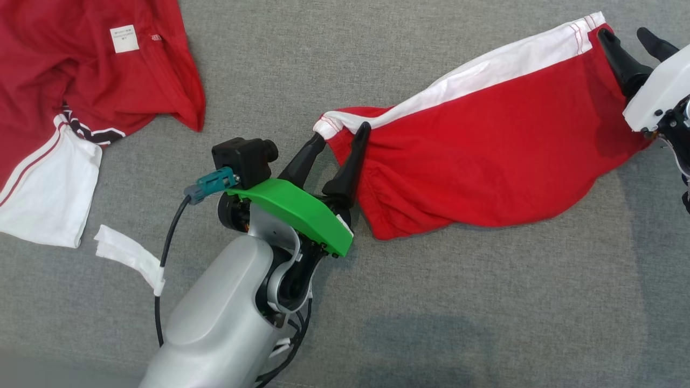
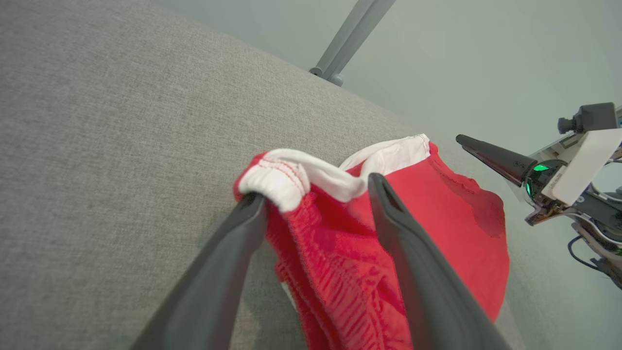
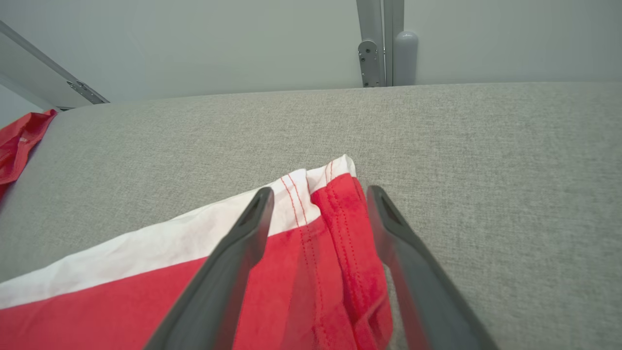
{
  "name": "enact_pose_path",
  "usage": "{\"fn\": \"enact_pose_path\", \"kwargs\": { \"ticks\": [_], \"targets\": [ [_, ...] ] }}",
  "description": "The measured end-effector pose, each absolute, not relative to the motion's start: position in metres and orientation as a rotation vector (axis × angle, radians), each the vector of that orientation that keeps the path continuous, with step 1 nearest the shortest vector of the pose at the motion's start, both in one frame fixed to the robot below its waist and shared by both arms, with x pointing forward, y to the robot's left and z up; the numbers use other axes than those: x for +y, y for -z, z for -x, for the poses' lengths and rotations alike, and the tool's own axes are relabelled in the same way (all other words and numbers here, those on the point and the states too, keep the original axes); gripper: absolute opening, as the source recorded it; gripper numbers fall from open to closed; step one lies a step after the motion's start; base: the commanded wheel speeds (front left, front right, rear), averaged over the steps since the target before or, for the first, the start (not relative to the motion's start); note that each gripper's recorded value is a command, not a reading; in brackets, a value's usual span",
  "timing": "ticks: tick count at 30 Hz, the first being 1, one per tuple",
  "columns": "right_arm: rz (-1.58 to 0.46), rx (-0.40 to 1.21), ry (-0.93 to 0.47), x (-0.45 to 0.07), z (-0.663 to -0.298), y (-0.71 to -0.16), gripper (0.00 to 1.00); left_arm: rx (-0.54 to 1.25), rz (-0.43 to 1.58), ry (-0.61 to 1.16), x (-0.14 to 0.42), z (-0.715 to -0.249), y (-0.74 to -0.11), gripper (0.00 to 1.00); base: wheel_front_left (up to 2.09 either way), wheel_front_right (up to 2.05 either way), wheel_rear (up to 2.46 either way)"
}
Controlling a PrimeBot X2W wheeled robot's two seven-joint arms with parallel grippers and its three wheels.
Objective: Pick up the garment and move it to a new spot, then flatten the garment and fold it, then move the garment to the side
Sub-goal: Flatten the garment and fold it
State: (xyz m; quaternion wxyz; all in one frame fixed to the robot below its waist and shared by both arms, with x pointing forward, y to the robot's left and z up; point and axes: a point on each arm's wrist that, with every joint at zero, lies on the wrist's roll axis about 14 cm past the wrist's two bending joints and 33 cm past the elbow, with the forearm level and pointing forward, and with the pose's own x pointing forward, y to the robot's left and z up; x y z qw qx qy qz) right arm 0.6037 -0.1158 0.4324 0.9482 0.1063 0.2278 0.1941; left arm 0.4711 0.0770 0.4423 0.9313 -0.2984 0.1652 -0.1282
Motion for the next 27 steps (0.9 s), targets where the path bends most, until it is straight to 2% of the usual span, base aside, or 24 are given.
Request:
{"fn": "enact_pose_path", "kwargs": {
  "ticks": [6, 12, 19, 27],
  "targets": [
    [-0.225, 0.39, -0.378, -0.123, -0.6, -0.446, 1.0, 0.272, 0.569, 0.238, 0.087, -0.476, -0.452, 1.0, 0.0, 0.0, 0.0],
    [-0.211, 0.267, -0.348, -0.143, -0.587, -0.47, 1.0, 0.285, 0.48, 0.211, 0.099, -0.466, -0.446, 1.0, 0.0, 0.0, 0.0],
    [-0.154, 0.197, -0.318, -0.169, -0.549, -0.485, 1.0, 0.288, 0.362, 0.207, 0.113, -0.444, -0.447, 1.0, 0.0, 0.0, 0.0],
    [-0.019, 0.04, -0.229, -0.214, -0.509, -0.519, 1.0, 0.163, 0.277, 0.183, 0.127, -0.419, -0.471, 1.0, 0.0, 0.0, 0.0]
  ]
}}
